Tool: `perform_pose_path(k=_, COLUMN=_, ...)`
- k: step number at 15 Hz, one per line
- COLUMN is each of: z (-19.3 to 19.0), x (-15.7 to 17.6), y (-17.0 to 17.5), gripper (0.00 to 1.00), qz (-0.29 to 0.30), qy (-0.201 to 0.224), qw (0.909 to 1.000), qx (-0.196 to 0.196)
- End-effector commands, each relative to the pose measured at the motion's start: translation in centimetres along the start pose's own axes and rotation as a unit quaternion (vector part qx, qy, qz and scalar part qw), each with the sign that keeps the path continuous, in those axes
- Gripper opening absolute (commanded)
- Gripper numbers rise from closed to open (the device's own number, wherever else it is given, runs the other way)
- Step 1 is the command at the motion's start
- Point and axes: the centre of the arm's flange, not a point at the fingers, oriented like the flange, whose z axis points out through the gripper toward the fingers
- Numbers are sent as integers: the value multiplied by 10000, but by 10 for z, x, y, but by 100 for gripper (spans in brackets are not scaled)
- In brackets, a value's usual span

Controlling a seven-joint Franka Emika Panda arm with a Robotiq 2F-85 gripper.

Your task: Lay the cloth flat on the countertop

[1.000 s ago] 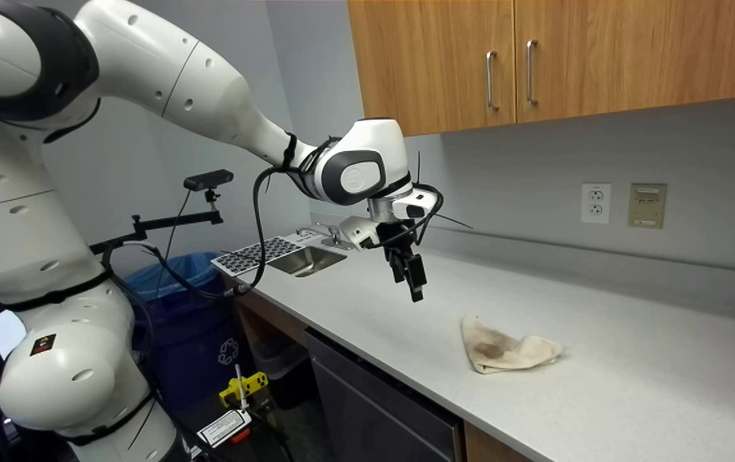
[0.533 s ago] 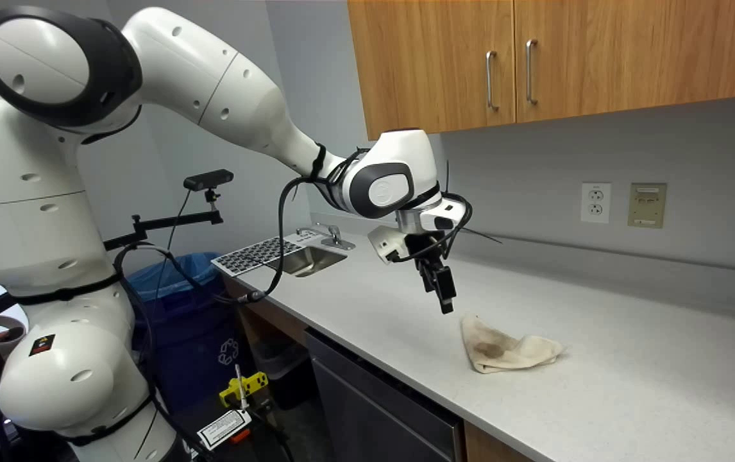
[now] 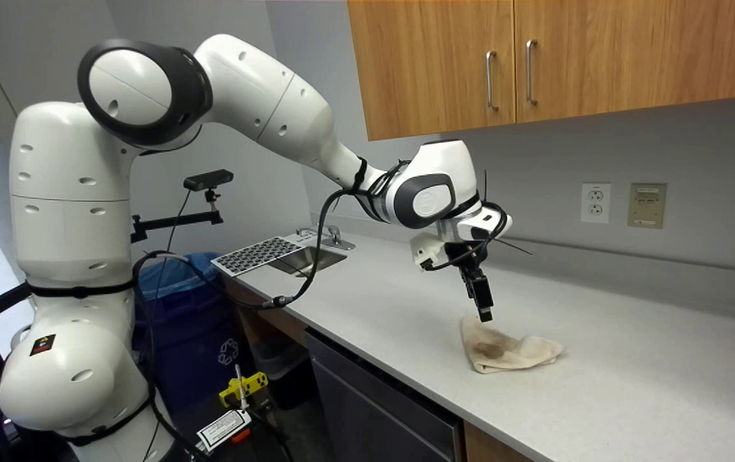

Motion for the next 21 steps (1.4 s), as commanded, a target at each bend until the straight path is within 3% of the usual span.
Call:
perform_pose_path(k=1, z=27, x=39, y=-16, gripper=100, qz=600, qy=183, qw=9980, qx=-123)
perform_pose_path(k=9, z=80, x=78, y=-32, gripper=100, qz=1677, qy=277, qw=9848, qx=-343)
perform_pose_path(k=21, z=131, x=97, y=-27, gripper=100, qz=2365, qy=378, qw=9690, qx=-599)
